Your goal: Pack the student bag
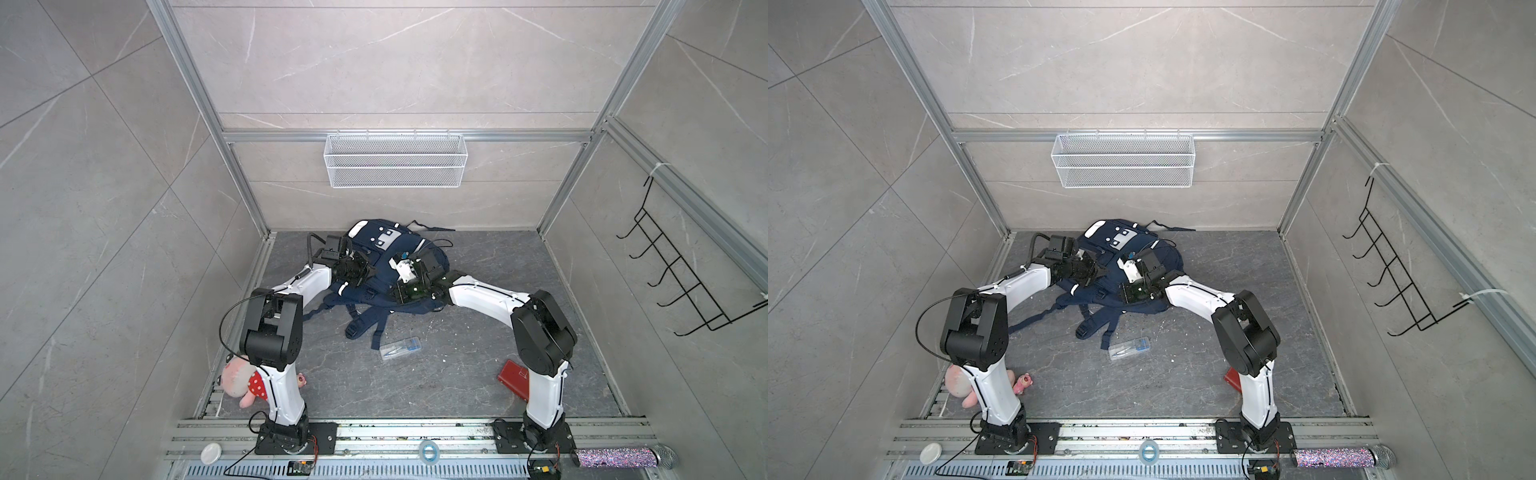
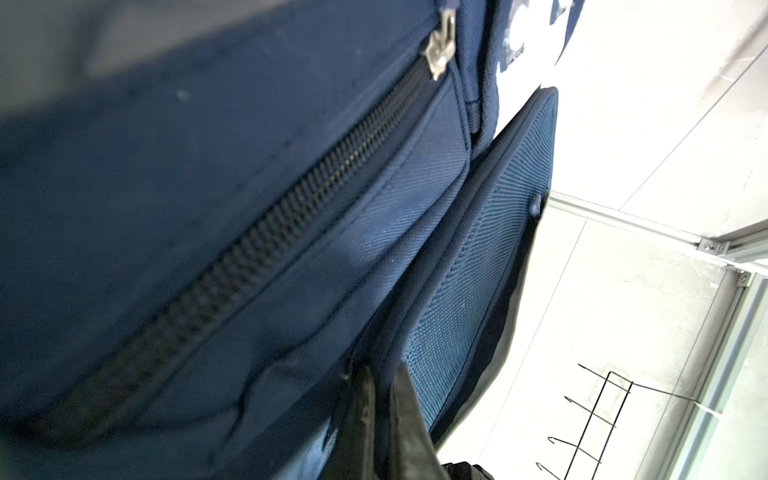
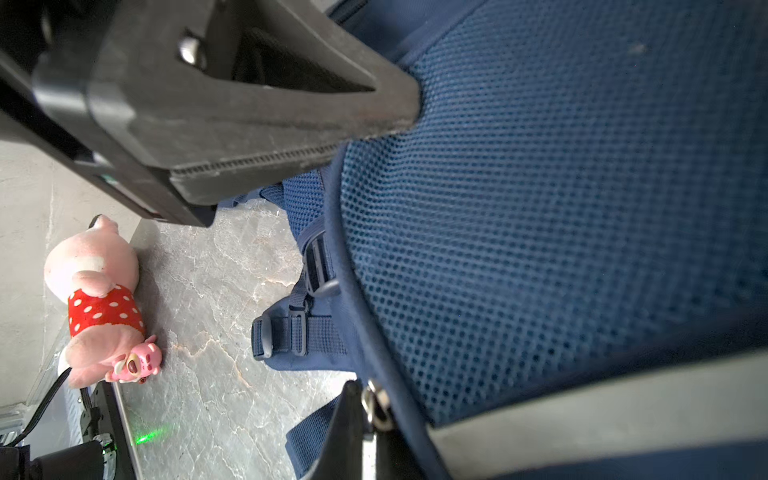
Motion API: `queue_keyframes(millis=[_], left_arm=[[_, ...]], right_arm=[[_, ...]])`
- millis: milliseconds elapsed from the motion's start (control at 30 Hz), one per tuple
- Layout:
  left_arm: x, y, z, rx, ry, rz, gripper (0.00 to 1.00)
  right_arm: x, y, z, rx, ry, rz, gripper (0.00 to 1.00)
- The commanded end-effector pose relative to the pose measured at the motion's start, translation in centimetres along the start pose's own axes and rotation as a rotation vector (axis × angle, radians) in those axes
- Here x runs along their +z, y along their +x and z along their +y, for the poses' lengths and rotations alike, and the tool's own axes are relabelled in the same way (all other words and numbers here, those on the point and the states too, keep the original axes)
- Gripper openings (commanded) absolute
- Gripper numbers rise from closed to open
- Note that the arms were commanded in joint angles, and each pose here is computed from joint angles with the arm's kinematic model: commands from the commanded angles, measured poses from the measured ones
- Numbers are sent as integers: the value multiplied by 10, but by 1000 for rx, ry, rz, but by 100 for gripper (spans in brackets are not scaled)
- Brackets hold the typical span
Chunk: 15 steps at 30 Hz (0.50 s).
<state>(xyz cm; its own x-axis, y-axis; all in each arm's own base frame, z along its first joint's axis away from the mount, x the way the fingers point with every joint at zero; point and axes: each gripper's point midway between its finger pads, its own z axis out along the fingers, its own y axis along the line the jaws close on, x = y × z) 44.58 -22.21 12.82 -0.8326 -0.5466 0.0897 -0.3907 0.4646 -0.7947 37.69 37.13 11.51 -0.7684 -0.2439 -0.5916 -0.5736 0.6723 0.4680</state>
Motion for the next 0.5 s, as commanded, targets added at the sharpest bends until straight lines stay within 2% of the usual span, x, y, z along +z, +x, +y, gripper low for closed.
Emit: queue_keyframes(millis=[0, 33, 100, 233, 333, 467], left_arm=[[1, 45, -25, 29, 76, 157, 0], [0, 43, -23, 34, 65, 153, 0], [-2, 41, -17, 38, 46, 147, 0], [-7, 35, -7, 70, 16, 126, 0], [-18, 30, -10, 162, -30, 98, 30], [-47, 25, -26, 395, -129, 54, 57]], right_arm=[[-3, -19, 38, -63, -108, -91, 0], [-4, -19, 37, -56, -99, -92, 1], [-8, -18, 35, -41, -85, -93, 11], [-22, -20, 28, 12, -81, -123, 44], [-47, -27, 18, 84, -92, -179, 60], [-93, -40, 8, 135, -89, -257, 73]])
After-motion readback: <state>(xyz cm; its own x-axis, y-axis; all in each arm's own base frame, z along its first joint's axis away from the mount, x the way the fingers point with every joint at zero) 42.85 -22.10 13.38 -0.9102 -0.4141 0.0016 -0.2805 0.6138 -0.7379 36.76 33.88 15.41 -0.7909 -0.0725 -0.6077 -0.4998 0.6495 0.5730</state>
